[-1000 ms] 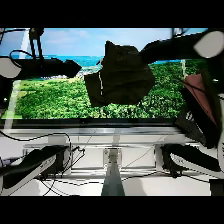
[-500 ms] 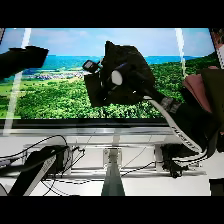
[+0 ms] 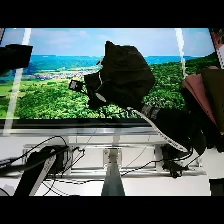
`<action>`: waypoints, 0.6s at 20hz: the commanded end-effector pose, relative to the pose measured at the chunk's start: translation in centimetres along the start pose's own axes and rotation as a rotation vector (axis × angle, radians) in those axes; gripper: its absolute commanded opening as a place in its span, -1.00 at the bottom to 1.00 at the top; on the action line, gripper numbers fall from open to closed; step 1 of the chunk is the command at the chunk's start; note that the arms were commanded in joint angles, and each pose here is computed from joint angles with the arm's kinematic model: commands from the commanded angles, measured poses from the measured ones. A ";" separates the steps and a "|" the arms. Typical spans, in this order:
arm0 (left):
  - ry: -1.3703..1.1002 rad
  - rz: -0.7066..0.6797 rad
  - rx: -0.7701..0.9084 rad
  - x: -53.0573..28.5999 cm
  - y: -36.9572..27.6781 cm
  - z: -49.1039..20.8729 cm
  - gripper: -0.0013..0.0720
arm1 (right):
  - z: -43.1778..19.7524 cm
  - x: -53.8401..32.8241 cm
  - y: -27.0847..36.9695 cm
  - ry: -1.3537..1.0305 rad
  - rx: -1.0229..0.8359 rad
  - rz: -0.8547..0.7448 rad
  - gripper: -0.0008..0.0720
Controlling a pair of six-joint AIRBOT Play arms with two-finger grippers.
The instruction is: Fold the clothes and pants, and hang the long-sleeved shirts on hangers.
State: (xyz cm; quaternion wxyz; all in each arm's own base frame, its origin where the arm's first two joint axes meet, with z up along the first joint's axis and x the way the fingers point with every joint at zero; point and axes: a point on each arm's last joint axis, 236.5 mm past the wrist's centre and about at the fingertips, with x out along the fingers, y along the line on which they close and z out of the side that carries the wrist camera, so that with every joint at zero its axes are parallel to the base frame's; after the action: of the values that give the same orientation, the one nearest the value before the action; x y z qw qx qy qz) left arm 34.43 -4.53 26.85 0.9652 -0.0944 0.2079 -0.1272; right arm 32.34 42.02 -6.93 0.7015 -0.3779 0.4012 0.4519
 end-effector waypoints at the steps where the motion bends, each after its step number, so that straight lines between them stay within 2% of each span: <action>1: -0.002 0.003 0.000 -0.1 0.1 0.0 0.35 | -1.6 1.5 -1.5 0.046 -0.012 -0.027 0.37; 5: -0.003 0.003 0.000 -0.1 0.1 0.0 0.35 | -3.7 2.6 -2.7 0.106 0.019 -0.022 0.37; 6: -0.003 0.003 0.000 -0.1 0.1 0.0 0.35 | -4.0 2.8 -2.8 0.113 0.022 -0.021 0.27; 7: -0.003 0.003 0.000 -0.1 0.1 0.0 0.35 | -4.1 2.8 -3.1 0.113 0.023 -0.025 0.10; 10: -0.003 0.003 0.000 -0.1 0.1 0.1 0.35 | -3.8 2.4 -3.3 0.111 0.022 -0.030 -0.73; 11: -0.003 0.003 0.000 -0.1 0.1 0.1 0.35 | -3.6 2.1 -3.4 0.109 0.023 -0.032 -0.89; 12: -0.003 0.003 0.000 -0.1 0.1 0.0 0.35 | -3.1 1.7 -3.7 0.102 0.024 -0.035 -0.89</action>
State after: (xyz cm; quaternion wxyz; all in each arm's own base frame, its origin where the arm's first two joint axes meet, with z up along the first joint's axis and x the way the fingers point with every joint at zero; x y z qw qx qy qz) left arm 34.39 -4.47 26.89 0.9656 -0.0942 0.2071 -0.1262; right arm 35.24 38.70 -9.80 0.6908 -0.3992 0.4351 0.4173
